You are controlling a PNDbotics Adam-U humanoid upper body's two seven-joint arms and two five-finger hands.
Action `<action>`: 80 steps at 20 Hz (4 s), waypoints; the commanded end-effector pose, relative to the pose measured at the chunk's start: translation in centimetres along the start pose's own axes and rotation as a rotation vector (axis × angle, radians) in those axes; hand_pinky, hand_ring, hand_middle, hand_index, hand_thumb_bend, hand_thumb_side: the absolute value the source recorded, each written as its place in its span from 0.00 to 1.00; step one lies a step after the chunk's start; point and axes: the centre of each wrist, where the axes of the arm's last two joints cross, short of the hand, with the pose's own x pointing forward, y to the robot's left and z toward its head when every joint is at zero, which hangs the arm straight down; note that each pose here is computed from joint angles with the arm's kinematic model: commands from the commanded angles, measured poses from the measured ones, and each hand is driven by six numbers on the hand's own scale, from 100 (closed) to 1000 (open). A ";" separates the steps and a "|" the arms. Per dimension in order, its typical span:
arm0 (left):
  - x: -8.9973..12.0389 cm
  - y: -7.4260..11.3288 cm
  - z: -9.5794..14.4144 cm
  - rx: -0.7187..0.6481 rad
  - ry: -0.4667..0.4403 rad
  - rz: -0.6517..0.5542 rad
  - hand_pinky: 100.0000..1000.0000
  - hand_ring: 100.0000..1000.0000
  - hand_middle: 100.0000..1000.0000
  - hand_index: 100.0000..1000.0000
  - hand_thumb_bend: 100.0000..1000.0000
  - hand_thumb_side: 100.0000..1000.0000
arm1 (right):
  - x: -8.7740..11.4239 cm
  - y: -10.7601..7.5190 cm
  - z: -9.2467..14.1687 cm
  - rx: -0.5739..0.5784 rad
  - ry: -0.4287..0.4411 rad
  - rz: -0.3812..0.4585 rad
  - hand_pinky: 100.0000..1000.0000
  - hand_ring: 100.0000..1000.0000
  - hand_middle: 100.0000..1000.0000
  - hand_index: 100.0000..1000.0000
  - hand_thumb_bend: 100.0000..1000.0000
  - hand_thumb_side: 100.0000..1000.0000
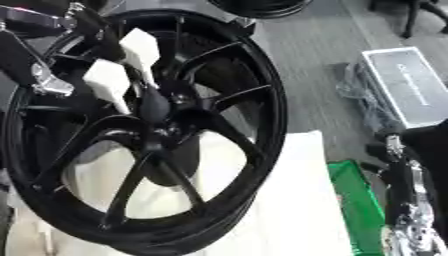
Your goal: Pull the pin out of the wheel hub.
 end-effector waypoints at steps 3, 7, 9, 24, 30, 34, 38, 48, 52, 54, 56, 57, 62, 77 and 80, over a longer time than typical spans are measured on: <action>-0.2 1.0 0.7 -0.011 0.008 -0.054 0.74 0.73 0.75 0.88 0.29 0.67 | 0.3 -0.2 -0.1 0.000 -0.013 0.006 0.62 0.76 0.57 0.73 0.00 0.83; -0.4 0.9 0.5 -0.016 0.015 -0.056 0.74 0.73 0.75 0.87 0.29 0.67 | 0.3 -0.2 -0.2 0.001 -0.014 0.004 0.62 0.76 0.57 0.73 0.00 0.83; -0.5 0.8 0.4 -0.020 0.021 -0.058 0.74 0.74 0.75 0.87 0.29 0.67 | 0.2 -0.1 -0.2 0.002 -0.013 0.003 0.62 0.76 0.57 0.73 0.00 0.83; -1.3 0.2 -0.4 -0.047 0.037 -0.061 0.73 0.71 0.71 0.84 0.28 0.68 | 0.1 0.0 -0.2 0.005 -0.010 -0.001 0.62 0.76 0.57 0.73 0.00 0.84; -1.2 0.0 -0.6 -0.055 0.034 -0.070 0.72 0.70 0.67 0.82 0.29 0.62 | 0.0 0.1 -0.2 0.006 -0.007 -0.002 0.62 0.76 0.57 0.73 0.00 0.84; -1.3 -0.1 -0.7 -0.061 0.034 -0.076 0.72 0.69 0.67 0.81 0.28 0.55 | 0.0 0.1 -0.2 0.007 -0.007 -0.003 0.62 0.76 0.57 0.73 0.00 0.84; -1.4 -0.2 -0.9 -0.068 0.036 -0.082 0.72 0.69 0.66 0.80 0.28 0.52 | 0.0 0.1 -0.2 0.010 -0.007 -0.004 0.62 0.76 0.57 0.73 0.00 0.84; -1.2 0.2 -0.7 -0.042 0.035 -0.045 0.68 0.58 0.53 0.60 0.04 0.32 | -0.1 0.2 -0.2 0.018 -0.001 -0.003 0.63 0.76 0.57 0.74 0.00 0.85; -0.6 0.8 -0.2 -0.008 0.013 -0.009 0.64 0.54 0.46 0.50 0.00 0.18 | -0.2 0.2 -0.2 0.019 0.005 -0.002 0.63 0.76 0.57 0.74 0.00 0.85; -0.3 1.1 0.1 0.008 0.002 0.007 0.62 0.52 0.43 0.46 0.00 0.16 | -0.3 0.2 -0.2 0.019 0.007 -0.001 0.63 0.76 0.57 0.74 0.00 0.85; 0.2 1.4 0.5 0.025 -0.011 0.019 0.60 0.50 0.40 0.41 0.00 0.17 | -0.3 0.1 -0.2 0.019 0.009 0.000 0.63 0.76 0.57 0.74 0.00 0.85; 0.4 1.6 0.7 0.032 -0.017 0.021 0.60 0.50 0.40 0.41 0.00 0.17 | -0.3 0.1 -0.2 0.019 0.009 0.001 0.63 0.76 0.57 0.74 0.00 0.85; 1.3 2.5 2.3 0.086 -0.042 0.027 0.58 0.48 0.37 0.34 0.00 0.16 | -0.2 0.0 -0.2 0.019 0.006 0.004 0.63 0.76 0.57 0.74 0.00 0.85; 2.2 1.4 14.2 0.457 0.039 0.181 0.54 0.47 0.34 0.31 0.00 0.14 | 0.0 -1.0 0.2 -0.016 -0.006 0.017 0.63 0.76 0.57 0.74 0.00 0.82; 1.6 -0.3 16.6 0.543 0.122 0.233 0.53 0.46 0.34 0.31 0.00 0.15 | 0.2 -1.1 0.1 -0.022 -0.012 0.015 0.63 0.76 0.57 0.74 0.00 0.82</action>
